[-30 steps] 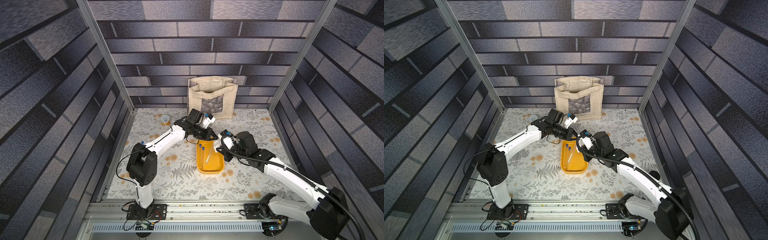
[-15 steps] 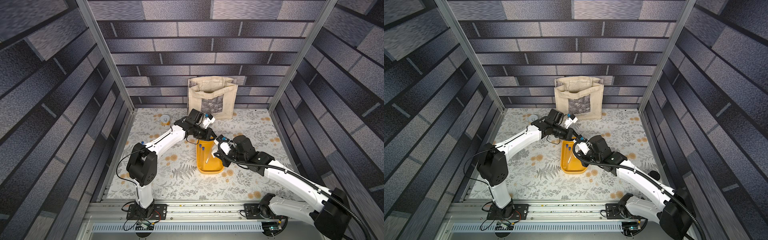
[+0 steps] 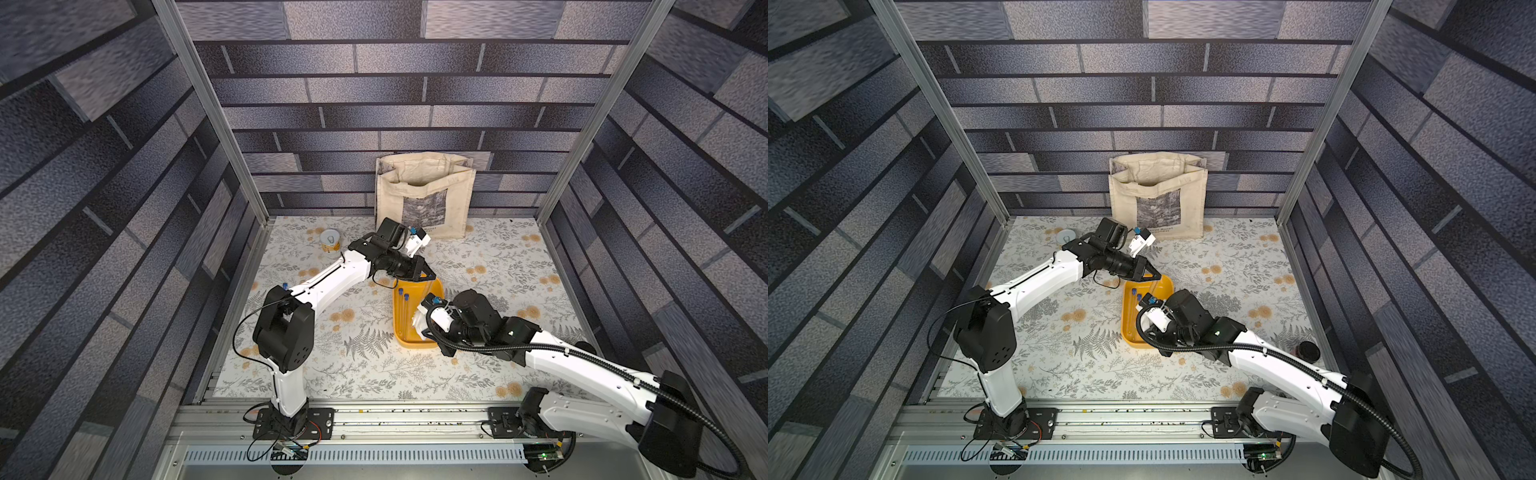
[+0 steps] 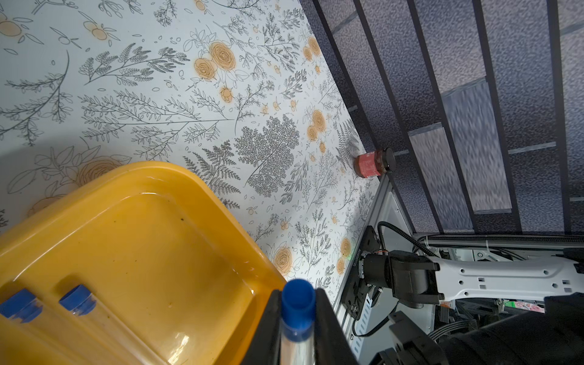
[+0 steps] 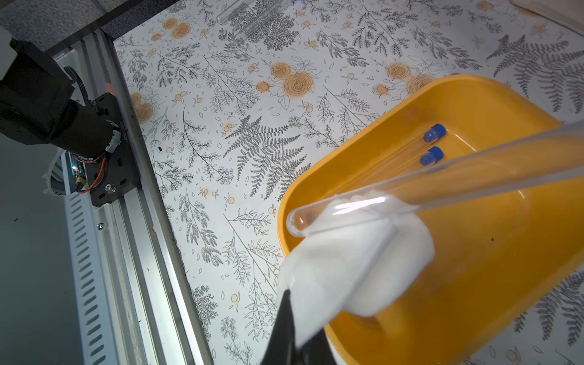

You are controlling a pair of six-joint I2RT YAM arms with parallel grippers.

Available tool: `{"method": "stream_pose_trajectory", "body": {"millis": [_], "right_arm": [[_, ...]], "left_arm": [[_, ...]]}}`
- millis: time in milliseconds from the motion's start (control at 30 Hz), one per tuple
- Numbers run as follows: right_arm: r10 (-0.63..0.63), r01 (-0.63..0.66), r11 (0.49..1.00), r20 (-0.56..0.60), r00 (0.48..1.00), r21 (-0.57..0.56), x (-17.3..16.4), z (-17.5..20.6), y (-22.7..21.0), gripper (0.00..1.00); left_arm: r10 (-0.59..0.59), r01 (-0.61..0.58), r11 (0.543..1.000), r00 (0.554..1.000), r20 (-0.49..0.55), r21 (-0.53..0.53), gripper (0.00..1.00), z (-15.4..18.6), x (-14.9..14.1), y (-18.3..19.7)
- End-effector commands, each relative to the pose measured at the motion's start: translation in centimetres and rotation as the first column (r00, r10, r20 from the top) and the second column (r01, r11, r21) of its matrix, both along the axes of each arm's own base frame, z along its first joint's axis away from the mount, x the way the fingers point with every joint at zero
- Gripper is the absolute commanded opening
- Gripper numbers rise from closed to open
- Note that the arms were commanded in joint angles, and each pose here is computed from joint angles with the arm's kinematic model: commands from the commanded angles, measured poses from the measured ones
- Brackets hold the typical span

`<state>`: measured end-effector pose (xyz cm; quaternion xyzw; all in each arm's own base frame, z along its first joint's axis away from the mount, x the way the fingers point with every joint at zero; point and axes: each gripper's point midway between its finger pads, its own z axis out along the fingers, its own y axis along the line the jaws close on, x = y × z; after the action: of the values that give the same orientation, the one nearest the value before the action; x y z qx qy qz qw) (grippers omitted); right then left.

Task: Wipe the exteriors of test tubes
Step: Wipe the dirt from the test tube.

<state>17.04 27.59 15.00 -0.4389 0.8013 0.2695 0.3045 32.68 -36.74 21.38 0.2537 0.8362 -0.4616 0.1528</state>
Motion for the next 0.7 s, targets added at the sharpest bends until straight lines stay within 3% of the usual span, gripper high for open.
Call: {"method": "stream_pose_trajectory", "body": {"millis": [0, 667], "right_arm": [[0.001, -0.001, 1.000, 0.000, 1.000, 0.004, -0.6, 0.2, 0.0, 0.00], [-0.128, 0.128, 0.991, 0.014, 0.992, 0.030, 5.5, 2.8, -1.3, 0.00]], "left_arm": [[-0.001, 0.001, 1.000, 1.000, -0.006, -0.014, 0.11, 0.4, 0.1, -0.2], [-0.008, 0.008, 1.000, 1.000, -0.013, -0.013, 0.11, 0.3, -0.2, -0.3]]}}
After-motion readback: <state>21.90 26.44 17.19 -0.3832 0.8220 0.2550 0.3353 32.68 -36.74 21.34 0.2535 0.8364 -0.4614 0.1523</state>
